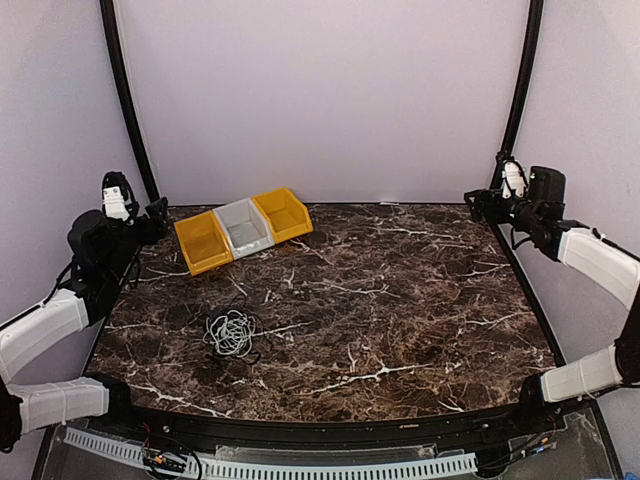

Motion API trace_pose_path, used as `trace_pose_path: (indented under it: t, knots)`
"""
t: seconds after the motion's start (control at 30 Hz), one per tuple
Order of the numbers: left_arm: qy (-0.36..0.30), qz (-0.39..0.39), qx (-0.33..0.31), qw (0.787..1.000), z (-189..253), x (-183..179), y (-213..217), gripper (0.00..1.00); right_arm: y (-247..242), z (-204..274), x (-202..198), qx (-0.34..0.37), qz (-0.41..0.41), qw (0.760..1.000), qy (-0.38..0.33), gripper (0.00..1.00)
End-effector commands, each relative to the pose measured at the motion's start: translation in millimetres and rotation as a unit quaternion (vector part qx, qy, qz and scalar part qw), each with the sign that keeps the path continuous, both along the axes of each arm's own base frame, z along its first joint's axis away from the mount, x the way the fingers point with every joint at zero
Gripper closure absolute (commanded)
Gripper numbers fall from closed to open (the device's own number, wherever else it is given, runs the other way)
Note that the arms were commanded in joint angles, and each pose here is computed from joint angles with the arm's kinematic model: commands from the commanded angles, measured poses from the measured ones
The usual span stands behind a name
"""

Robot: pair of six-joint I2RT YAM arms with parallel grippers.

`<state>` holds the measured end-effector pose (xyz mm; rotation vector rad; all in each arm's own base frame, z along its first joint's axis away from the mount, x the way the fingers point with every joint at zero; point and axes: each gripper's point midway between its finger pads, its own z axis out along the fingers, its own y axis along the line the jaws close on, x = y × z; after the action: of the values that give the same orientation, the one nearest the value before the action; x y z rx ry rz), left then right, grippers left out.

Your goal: Untangle the cables

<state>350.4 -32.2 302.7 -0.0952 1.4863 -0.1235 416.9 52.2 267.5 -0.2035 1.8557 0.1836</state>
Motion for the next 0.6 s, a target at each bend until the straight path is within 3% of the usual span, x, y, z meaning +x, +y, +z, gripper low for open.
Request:
trace_pose_path:
  t: [0.0,0.1,0.27,0.4,0.47,0.57]
  knots:
    - [0.115,-0.194,-0.010,0.974,-9,-5,-75,0.22,22,23,-14,-0.036,0.081,0.996,-0.025,0.02]
    - [0.165,-0.245,0.004,0.955,-6,-21,-107,0.25,56,6,-34,-0.055,0.208,0.976,0.006,0.04]
    - [0.231,-0.293,0.002,0.928,-9,-49,-144,0.29,93,-11,-51,-0.057,0.293,0.954,0.034,0.09]
    - [0.334,-0.303,0.000,0.893,-49,-67,-165,0.41,120,-35,-73,-0.061,0.361,0.929,0.048,0.12]
    - [0.423,-0.283,0.005,0.861,-89,-79,-170,0.46,129,-49,-88,-0.049,0.395,0.916,0.053,0.13]
    - [0.465,-0.286,0.032,0.837,-115,-105,-189,0.48,132,-71,-98,-0.054,0.409,0.909,0.064,0.16]
